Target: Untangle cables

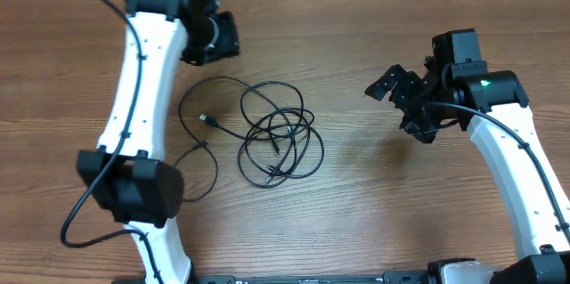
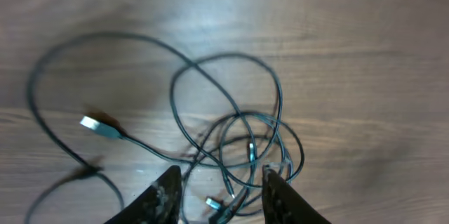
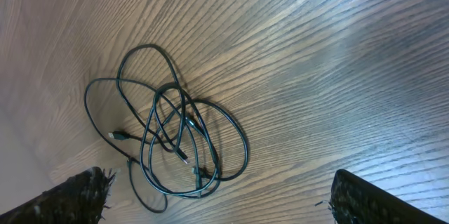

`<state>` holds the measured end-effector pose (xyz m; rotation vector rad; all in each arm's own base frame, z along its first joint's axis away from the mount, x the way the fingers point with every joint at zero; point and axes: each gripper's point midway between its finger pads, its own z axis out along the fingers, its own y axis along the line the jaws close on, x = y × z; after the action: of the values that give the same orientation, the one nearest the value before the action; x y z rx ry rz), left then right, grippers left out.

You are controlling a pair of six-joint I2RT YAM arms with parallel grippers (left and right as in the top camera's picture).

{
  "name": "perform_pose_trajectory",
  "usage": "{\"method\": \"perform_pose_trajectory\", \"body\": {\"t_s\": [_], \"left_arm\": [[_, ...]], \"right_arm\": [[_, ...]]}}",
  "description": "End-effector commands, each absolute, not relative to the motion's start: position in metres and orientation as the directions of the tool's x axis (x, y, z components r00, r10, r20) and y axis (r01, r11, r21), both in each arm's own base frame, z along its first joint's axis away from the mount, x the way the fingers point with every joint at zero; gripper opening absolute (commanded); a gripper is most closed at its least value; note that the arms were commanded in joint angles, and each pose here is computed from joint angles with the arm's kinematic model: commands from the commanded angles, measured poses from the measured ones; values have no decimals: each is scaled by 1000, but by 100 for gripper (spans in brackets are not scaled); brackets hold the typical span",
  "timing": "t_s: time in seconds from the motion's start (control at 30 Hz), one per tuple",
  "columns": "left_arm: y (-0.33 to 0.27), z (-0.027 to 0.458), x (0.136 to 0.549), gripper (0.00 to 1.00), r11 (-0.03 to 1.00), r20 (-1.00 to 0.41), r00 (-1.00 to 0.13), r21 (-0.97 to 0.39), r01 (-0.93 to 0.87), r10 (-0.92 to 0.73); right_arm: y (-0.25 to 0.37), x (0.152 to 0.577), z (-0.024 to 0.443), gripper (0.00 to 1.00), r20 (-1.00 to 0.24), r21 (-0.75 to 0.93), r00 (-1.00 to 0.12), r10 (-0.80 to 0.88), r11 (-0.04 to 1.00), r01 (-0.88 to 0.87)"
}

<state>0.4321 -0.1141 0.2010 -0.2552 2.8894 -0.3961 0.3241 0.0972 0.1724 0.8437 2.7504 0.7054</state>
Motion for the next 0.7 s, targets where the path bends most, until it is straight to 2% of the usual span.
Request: {"method": "perform_pose_trajectory", "body": {"t_s": [0.0, 0.2, 0.33, 0.57, 0.67], "left_arm": [[-131, 153, 430, 43, 953, -68, -971, -220, -208, -228], [-159, 86, 425, 40, 966, 63, -978, -155, -206, -199], [-156, 61, 434, 43, 970, 63, -977, -122, -210, -203], [-153, 36, 444, 43, 945, 70, -949, -96, -314, -308], [-155, 27, 448, 47, 943, 66, -947, -99, -318, -313]], "right_arm": [[96, 327, 179, 100, -57, 498, -823, 565, 731, 467], [96, 327, 179, 100, -57, 498, -823, 565, 731, 467], [96, 327, 179, 100, -57, 498, -823, 565, 731, 467], [96, 327, 179, 100, -57, 498, -823, 565, 731, 467], [96, 327, 179, 100, -57, 498, -823, 565, 731, 467]]}}
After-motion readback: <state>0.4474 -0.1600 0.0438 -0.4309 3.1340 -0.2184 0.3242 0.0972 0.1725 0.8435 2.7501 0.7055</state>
